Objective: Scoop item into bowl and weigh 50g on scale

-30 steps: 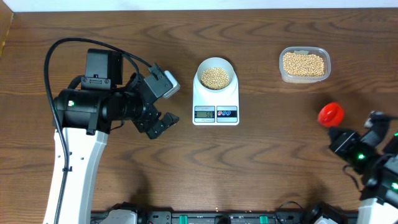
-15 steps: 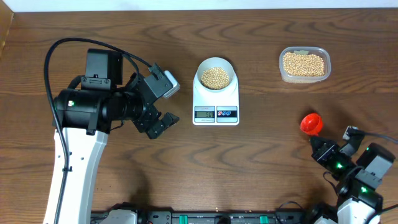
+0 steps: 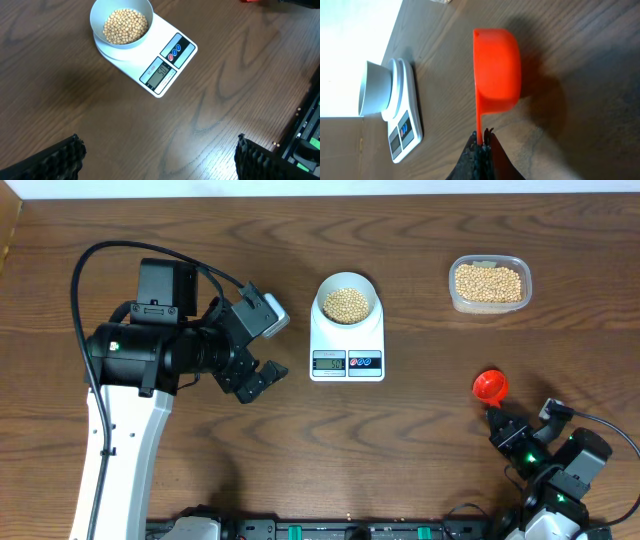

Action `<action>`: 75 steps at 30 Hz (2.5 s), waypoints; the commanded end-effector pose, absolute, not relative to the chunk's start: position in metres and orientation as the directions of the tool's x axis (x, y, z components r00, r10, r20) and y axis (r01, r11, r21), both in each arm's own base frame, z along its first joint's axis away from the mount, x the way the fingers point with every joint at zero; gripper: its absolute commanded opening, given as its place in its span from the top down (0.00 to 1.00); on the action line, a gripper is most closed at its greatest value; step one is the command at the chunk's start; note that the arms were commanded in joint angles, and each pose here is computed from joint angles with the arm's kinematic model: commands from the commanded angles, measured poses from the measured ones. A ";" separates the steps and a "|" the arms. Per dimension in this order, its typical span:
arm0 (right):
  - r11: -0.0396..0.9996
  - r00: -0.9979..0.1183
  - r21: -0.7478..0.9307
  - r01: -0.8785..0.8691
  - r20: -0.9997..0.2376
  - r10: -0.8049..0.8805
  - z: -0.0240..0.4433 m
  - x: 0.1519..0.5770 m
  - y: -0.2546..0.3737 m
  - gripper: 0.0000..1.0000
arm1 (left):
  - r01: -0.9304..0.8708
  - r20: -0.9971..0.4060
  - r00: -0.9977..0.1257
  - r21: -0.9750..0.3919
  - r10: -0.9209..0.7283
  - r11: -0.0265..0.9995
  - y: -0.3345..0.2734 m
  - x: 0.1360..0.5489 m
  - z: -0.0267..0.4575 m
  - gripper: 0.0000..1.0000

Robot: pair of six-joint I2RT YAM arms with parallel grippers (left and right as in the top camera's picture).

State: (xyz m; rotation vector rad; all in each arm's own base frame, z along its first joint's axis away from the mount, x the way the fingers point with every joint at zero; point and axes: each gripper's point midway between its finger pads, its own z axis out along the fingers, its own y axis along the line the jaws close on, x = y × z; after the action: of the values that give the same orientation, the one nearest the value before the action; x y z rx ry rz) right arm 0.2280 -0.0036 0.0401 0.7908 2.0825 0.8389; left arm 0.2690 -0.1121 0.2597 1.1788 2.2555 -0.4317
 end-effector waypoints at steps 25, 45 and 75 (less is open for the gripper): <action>0.781 -0.398 0.582 0.228 -0.676 0.620 0.073 0.254 -0.050 0.01 | 0.823 -0.620 -0.460 -0.029 0.635 0.568 -0.113 0.271 0.266 0.02; 0.735 -0.282 0.652 -0.188 -0.752 0.595 0.261 0.289 -0.023 0.01 | 0.823 -0.620 -0.460 -0.029 0.636 0.568 -0.113 0.271 0.266 0.02; 0.936 -0.262 0.351 0.003 -0.903 0.340 0.234 0.272 0.005 0.01 | 0.823 -0.620 -0.460 -0.029 0.635 0.568 -0.113 0.271 0.266 0.02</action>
State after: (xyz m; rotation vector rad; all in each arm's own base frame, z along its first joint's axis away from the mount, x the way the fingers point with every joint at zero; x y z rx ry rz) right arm 0.2767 0.0243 0.2270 0.1998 1.8573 0.5293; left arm 0.2689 -0.1122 0.2599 1.1788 2.2553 -0.4321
